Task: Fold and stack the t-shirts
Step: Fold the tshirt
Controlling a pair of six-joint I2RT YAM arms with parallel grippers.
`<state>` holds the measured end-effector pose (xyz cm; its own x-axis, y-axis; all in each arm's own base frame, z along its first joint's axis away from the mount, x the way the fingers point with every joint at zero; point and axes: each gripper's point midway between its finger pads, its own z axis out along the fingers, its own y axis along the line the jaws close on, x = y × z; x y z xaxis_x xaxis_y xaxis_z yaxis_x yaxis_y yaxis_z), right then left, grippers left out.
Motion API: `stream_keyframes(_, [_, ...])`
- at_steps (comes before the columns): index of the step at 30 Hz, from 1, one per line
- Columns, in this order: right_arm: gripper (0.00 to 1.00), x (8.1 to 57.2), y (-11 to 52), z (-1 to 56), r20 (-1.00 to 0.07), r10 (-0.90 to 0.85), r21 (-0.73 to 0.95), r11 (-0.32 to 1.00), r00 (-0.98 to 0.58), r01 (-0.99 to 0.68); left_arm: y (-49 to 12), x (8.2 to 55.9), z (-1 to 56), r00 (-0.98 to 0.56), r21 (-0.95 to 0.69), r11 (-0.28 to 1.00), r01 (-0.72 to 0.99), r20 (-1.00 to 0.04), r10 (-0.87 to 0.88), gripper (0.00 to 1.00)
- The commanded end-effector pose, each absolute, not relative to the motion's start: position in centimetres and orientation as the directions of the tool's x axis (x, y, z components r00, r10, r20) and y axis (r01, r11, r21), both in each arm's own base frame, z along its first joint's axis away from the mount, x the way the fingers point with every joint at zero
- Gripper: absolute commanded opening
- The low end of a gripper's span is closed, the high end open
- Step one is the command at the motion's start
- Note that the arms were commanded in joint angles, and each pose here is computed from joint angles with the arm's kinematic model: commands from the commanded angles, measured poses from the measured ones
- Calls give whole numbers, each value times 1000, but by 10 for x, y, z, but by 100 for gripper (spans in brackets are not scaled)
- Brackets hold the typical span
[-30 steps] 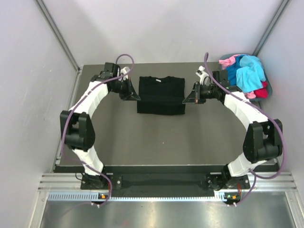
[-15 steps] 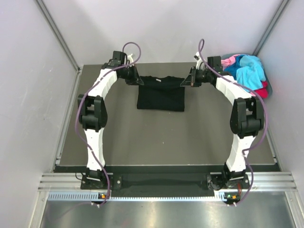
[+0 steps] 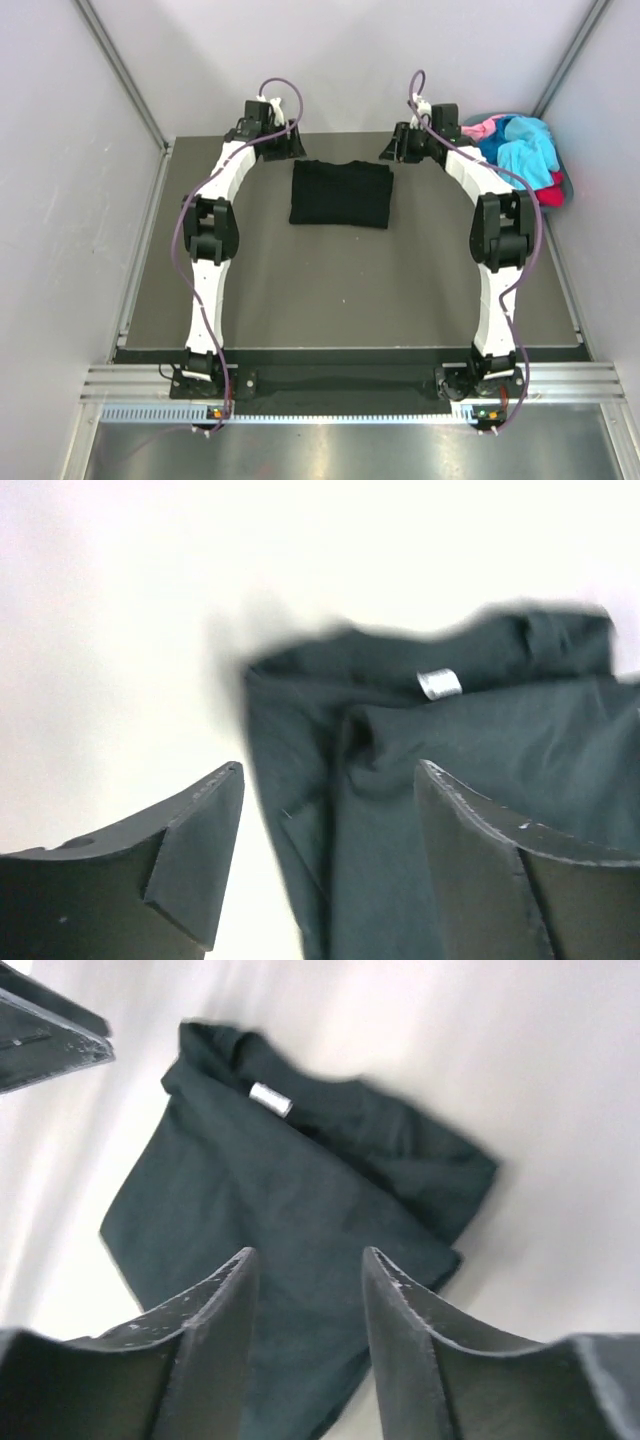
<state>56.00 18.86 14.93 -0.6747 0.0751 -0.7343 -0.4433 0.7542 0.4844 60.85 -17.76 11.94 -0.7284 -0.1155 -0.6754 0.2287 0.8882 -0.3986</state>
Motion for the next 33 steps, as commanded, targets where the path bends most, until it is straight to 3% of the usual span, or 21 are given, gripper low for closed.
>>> stream_keyframes(1, [48,589,178,227,-886,50,313,796,-460,-517,-158,648,210,-480,-251,946,204,-868,-127,75])
stream_keyframes(4, [51,573,182,251,-897,40,306,776,-441,-552,-140,635,232,-473,-214,962,167,-874,-113,79])
stream_keyframes(8, [52,541,188,231,-850,6,362,734,-527,-575,-133,592,200,-639,-352,910,220,-757,-139,78])
stream_keyframes(13, [51,539,181,199,-810,-9,378,756,-586,-535,-137,559,179,-762,-559,786,265,-620,-184,74])
stream_keyframes(17, [51,548,179,187,-806,-12,369,772,-592,-518,-150,569,176,-755,-595,732,330,-632,-173,72])
stream_keyframes(22, [51,561,167,169,-802,-35,337,798,-597,-500,-174,582,150,-754,-610,672,419,-646,-116,57])
stream_keyframes(33, [49,587,153,135,-797,-56,315,812,-602,-492,-204,620,117,-664,-490,709,507,-746,-40,58])
